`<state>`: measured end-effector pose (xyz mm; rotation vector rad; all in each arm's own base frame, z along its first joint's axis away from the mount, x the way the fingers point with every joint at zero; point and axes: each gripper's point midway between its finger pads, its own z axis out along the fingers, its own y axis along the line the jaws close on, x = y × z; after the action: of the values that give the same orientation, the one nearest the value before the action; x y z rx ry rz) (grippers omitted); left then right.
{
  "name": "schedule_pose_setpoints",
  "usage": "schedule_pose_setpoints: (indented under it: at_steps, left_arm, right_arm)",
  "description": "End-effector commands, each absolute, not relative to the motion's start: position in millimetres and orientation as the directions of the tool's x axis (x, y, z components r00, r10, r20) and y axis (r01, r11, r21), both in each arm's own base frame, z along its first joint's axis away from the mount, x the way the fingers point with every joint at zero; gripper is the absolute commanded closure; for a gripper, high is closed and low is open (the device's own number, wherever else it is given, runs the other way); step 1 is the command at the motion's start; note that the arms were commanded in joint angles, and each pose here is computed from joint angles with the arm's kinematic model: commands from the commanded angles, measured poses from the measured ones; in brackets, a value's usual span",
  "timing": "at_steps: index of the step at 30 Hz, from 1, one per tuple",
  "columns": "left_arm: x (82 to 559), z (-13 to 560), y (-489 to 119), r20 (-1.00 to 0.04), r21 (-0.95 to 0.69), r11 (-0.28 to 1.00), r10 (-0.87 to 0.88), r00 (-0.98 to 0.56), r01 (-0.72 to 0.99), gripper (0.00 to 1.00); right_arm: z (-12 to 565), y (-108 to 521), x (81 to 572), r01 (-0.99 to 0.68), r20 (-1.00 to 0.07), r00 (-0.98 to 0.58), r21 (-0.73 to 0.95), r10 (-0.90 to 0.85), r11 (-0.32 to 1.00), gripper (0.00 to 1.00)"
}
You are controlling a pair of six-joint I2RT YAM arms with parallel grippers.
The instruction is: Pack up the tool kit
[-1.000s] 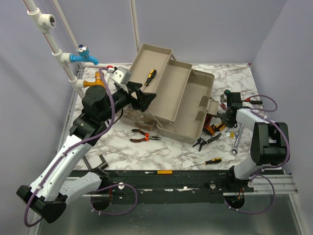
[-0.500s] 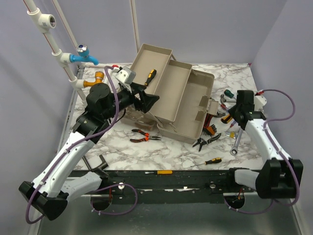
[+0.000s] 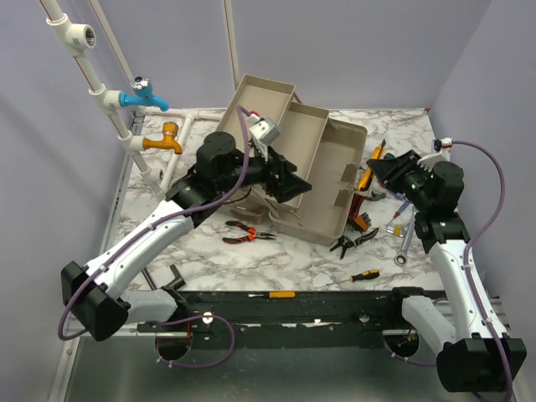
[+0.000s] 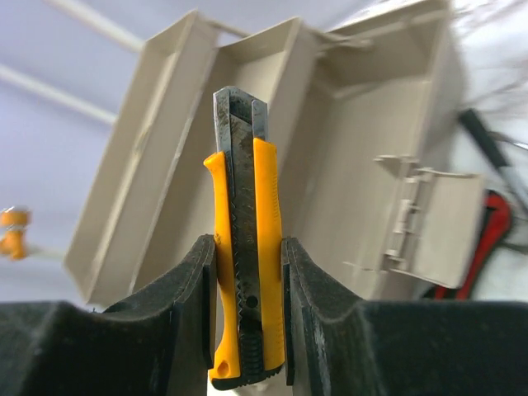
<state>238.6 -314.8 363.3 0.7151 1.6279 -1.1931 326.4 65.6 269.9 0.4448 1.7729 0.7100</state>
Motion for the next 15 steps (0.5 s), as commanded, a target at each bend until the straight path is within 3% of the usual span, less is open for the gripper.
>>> schedule_pose_setpoints:
  at_steps: [1,9,15]
  left_arm:
    - [223.5,368.1,-361.1,-0.916,-0.400,0.222,-0.068,-0.396,0.889,0.21]
    - [232.0,344.6,-421.2,-0.886,-0.459,0.184,-0.018,-0.464,0.869,0.21]
    - [244.3,330.2,-452.9,-0.870,-0.464,0.227,0.061,-0.488,0.856,0.21]
  right_arm:
    - [312.5,114.1,308.1,-0.363,-0.692,-0.369,0.722,0.621,0.589,0.96]
    - [327.7,127.1,292.5,-0.434,-0.656,-0.400,0.750,0.640,0.498,0.96]
    - [328.5,129.4,284.0,-0.447,-0.648,-0.407,0.756,0.644,0.479,0.96]
